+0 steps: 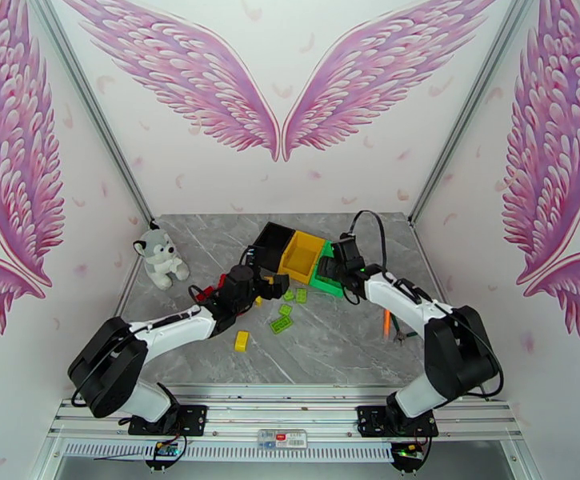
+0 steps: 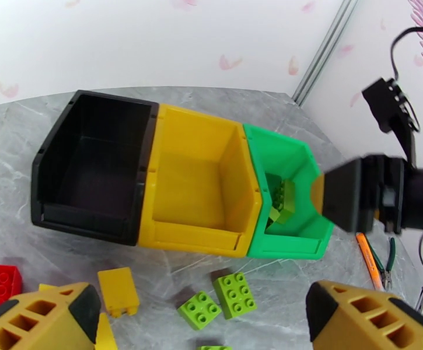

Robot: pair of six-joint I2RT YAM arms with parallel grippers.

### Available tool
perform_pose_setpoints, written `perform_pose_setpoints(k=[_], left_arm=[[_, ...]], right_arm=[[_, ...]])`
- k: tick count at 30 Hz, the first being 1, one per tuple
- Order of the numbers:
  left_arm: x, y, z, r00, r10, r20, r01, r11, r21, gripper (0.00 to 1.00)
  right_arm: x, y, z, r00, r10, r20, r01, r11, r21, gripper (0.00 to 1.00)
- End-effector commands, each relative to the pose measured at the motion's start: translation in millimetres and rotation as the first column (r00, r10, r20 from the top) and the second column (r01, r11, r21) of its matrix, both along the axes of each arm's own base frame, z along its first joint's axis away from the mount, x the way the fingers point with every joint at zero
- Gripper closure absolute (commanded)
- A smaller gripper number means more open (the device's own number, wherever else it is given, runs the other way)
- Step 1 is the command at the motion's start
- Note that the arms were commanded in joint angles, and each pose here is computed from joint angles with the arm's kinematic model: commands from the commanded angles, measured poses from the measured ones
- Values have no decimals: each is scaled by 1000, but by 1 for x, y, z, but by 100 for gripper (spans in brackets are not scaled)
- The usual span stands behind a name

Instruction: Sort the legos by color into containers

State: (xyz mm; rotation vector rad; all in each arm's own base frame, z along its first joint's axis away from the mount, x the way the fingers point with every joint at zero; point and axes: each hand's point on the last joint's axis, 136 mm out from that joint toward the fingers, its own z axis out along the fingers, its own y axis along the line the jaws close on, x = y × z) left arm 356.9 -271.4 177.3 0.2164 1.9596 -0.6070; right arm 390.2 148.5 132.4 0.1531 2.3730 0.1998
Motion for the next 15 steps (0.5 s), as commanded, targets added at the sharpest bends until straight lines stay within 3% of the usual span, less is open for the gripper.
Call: perform_pose_setpoints(k=[1,9,15], left_arm=[[-8,25,-1,997,75,-4,-75,997,34,1],[-29,64,4,988,157,13,-157,987,34,1],[-35,87,6,979,202,13,-202,979,18,1]], right_arm=[[-29,38,1,992,124,29,-125,992,8,14],[-95,103,-45,932,352,-82,-358,931,-75,9],[-126,130,-72,901,413,-134,-432,885,-174,1]])
